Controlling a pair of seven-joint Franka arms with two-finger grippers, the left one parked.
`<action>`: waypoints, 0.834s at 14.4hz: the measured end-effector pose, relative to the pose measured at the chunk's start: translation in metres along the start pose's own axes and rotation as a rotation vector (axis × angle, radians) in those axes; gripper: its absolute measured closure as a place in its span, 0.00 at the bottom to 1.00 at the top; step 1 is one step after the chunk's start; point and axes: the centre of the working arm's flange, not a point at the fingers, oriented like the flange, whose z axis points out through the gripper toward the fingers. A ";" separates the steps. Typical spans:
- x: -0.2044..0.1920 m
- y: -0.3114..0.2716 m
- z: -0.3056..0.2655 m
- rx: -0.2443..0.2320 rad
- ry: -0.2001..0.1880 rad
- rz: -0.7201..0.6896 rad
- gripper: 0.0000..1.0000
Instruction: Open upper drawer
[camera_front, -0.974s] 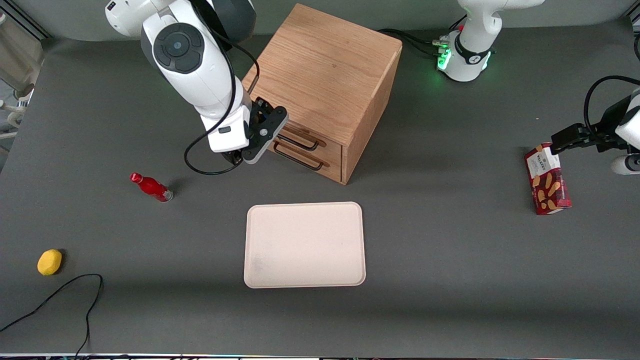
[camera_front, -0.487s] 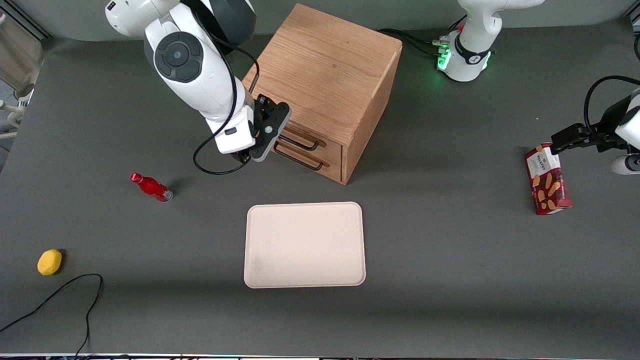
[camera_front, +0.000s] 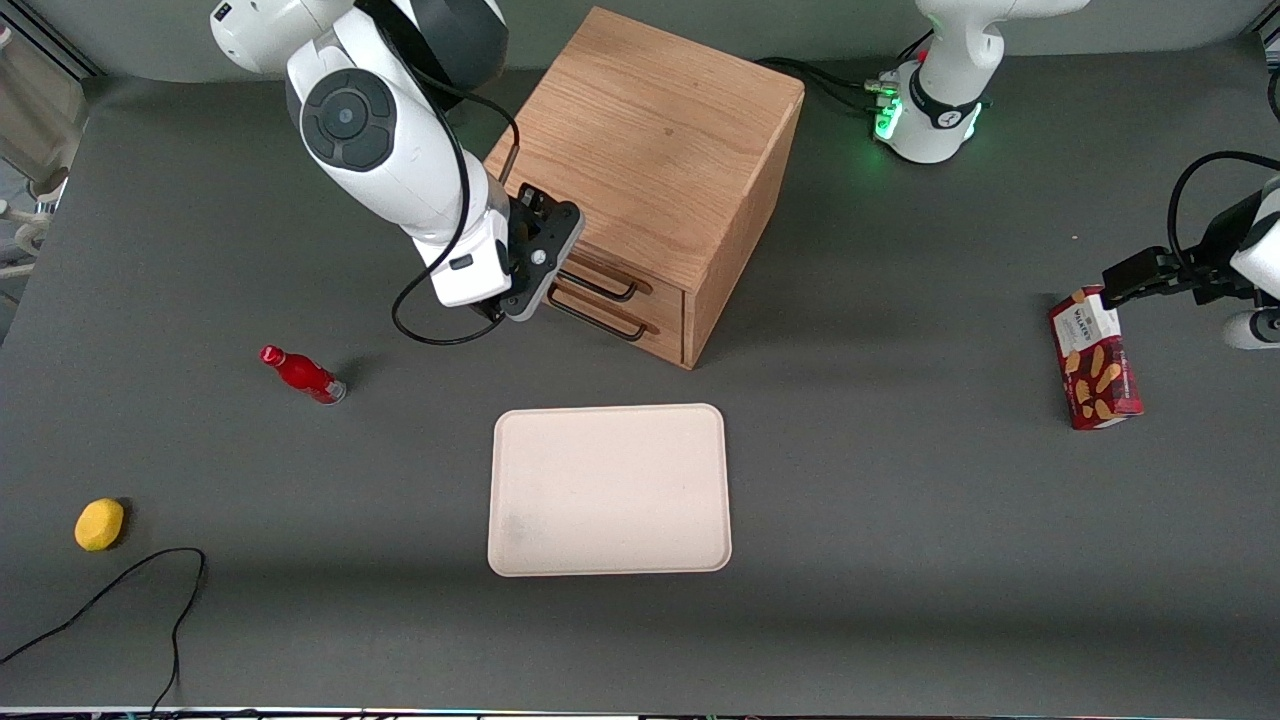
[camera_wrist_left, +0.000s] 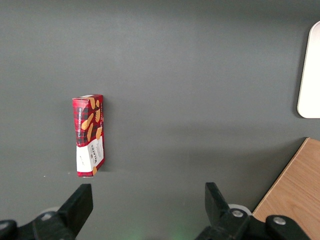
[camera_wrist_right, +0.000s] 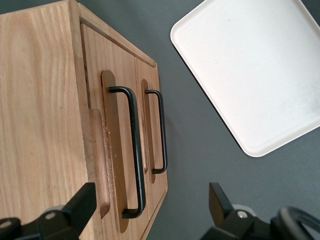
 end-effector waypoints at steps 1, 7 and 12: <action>0.000 0.000 0.001 0.001 -0.002 0.001 0.00; -0.003 0.006 0.021 0.002 -0.006 0.014 0.00; -0.003 0.008 0.039 -0.006 0.007 0.017 0.00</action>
